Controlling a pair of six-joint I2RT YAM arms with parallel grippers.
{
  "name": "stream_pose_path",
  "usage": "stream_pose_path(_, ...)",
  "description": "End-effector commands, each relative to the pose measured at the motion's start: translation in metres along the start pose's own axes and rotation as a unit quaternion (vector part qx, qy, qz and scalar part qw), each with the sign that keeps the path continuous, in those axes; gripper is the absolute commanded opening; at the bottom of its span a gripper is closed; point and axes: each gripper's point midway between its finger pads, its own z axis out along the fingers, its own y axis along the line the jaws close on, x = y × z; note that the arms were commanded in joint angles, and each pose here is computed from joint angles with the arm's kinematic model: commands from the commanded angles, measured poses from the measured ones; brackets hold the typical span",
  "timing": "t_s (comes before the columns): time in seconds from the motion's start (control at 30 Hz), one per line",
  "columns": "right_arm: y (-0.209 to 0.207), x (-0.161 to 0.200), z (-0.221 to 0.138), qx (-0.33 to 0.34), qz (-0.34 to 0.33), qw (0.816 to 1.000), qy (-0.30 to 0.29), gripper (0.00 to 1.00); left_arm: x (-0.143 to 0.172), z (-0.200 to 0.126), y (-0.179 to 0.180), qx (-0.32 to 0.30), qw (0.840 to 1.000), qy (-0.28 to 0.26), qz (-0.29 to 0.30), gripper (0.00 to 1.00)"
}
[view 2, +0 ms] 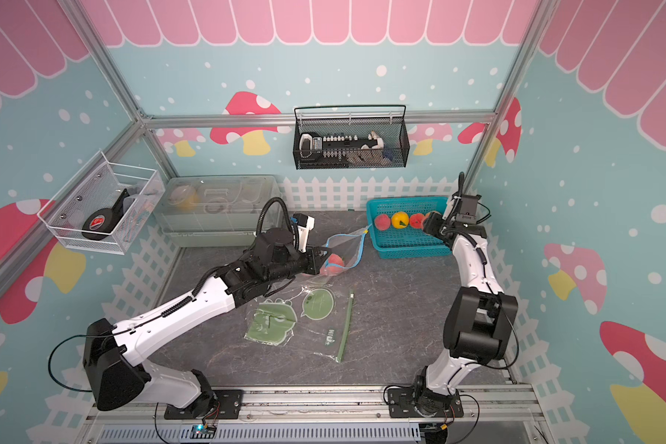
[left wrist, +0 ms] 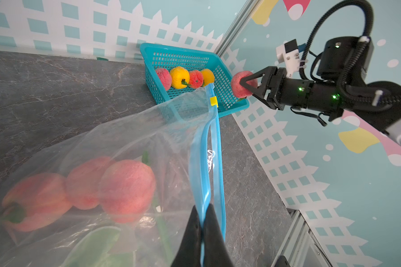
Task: Place the peach in a zip-top bag and seal the zipper
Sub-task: Pick up the peach from the basket, then place the peach in the zipper food storage bag.
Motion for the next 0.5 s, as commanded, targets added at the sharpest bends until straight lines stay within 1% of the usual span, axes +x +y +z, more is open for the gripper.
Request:
stream_pose_path(0.0, 0.028, -0.008, -0.032, -0.063, -0.004, 0.997, -0.04, 0.62, -0.009, -0.007, -0.006, 0.013, 1.0, -0.012, 0.001, 0.0)
stream_pose_path(0.17, 0.065, 0.009, -0.077, -0.147, -0.019, 0.987, -0.058, 0.62, -0.008, -0.005, -0.007, 0.014, 1.0, -0.01, 0.0, 0.0)
stream_pose_path(0.3, 0.093, 0.022, -0.106, -0.19, -0.046, 0.978, -0.07, 0.63, -0.009, -0.004, -0.006, 0.012, 1.0, -0.011, 0.001, 0.0)
stream_pose_path(0.47, 0.139, 0.041, -0.134, -0.258, -0.099, 0.958, -0.072, 0.62, -0.01, -0.003, -0.007, 0.014, 1.0, -0.01, 0.0, 0.0)
